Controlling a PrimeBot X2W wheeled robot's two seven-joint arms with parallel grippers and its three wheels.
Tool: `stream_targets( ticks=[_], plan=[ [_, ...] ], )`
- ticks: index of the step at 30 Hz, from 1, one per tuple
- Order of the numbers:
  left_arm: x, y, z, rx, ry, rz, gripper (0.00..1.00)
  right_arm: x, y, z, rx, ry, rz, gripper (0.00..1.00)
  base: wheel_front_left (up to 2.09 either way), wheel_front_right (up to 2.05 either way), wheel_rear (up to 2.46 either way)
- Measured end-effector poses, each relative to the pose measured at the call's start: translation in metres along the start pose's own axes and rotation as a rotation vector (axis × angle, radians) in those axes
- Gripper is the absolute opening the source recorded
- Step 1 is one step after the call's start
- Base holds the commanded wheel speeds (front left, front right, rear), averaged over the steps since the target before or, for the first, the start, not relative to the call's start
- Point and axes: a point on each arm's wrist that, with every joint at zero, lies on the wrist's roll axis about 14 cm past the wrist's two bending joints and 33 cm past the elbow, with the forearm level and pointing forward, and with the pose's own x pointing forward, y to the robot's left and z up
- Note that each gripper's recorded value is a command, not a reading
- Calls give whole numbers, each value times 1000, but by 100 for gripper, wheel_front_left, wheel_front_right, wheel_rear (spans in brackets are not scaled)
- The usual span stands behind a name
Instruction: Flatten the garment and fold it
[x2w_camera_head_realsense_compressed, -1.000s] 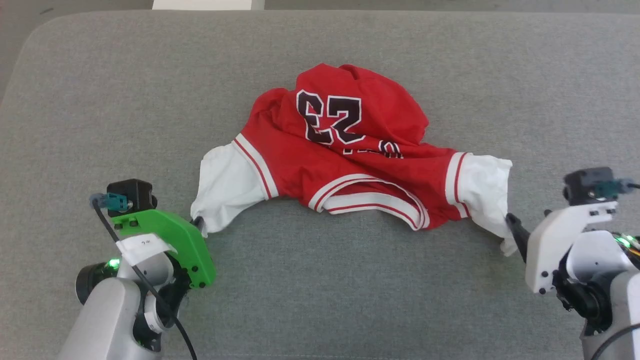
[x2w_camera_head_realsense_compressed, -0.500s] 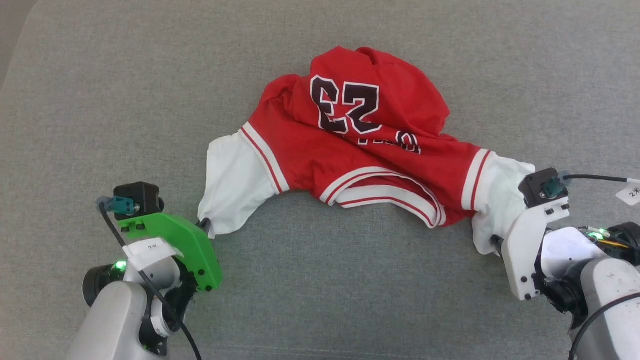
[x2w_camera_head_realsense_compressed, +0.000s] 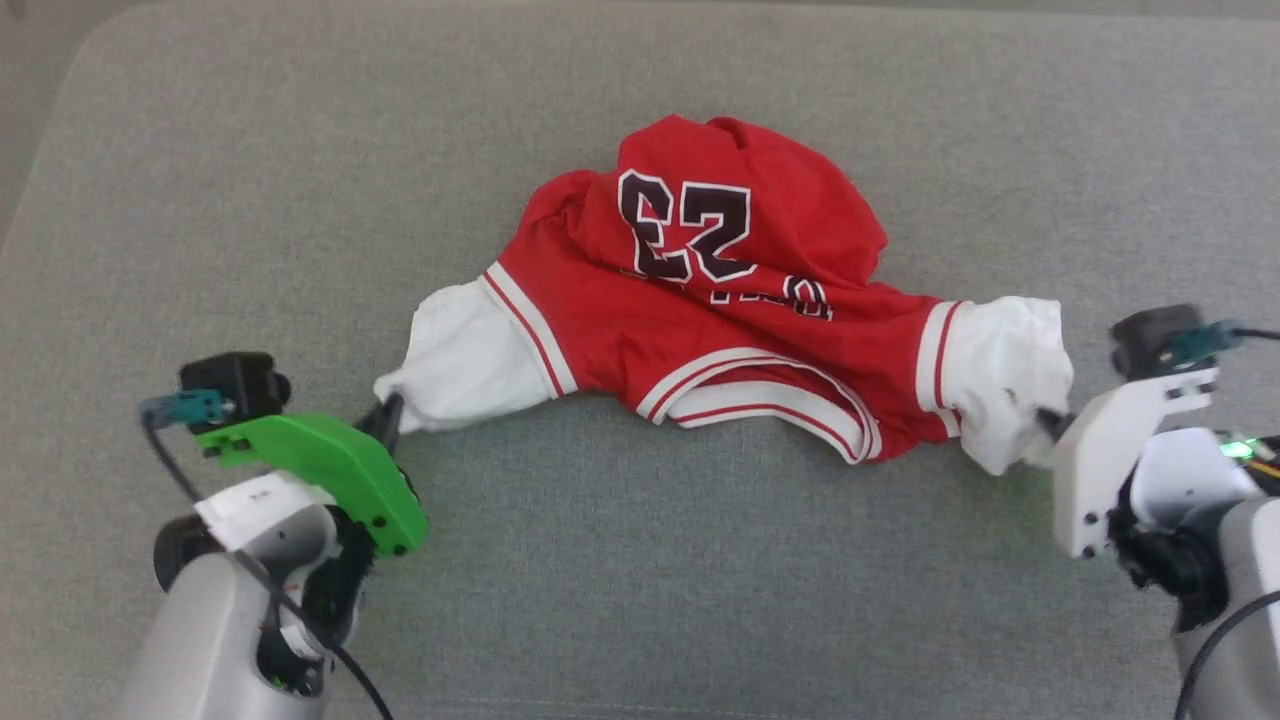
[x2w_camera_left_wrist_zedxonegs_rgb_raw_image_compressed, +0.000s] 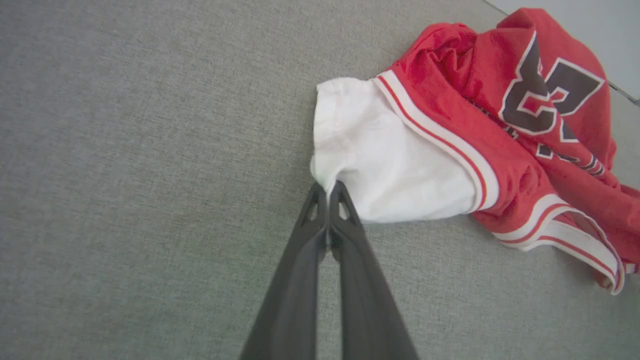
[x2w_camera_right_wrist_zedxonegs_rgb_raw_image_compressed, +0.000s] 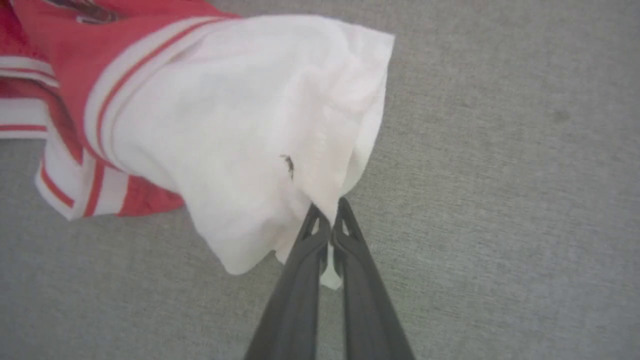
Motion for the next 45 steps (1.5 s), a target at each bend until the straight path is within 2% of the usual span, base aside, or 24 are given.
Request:
stream_targets(
  ticks=[7,13,21,27,34,39,45],
  plan=[
    [-19,-23,82,-1,-270,-73,0,-41,-22,76,99,-281,-20,0,0,0,0],
    [-47,-59,150,10,-473,-174,0,-92,-19,146,204,-528,58,0,0,0,0],
    [-100,-98,232,44,-729,-270,0,-172,-20,219,239,-812,122,0,0,0,0],
    [-146,-116,281,78,-905,-312,0,-230,-19,259,245,-1010,154,0,0,0,0],
    [-158,-121,300,105,-948,-301,0,-251,-17,277,254,-1073,171,0,0,0,0],
    [-134,-116,305,143,-888,-251,0,-240,-21,291,257,-1051,156,0,0,0,0],
    [-96,-111,324,205,-838,-164,0,-221,-22,327,278,-1041,152,0,0,0,0]
  ],
)
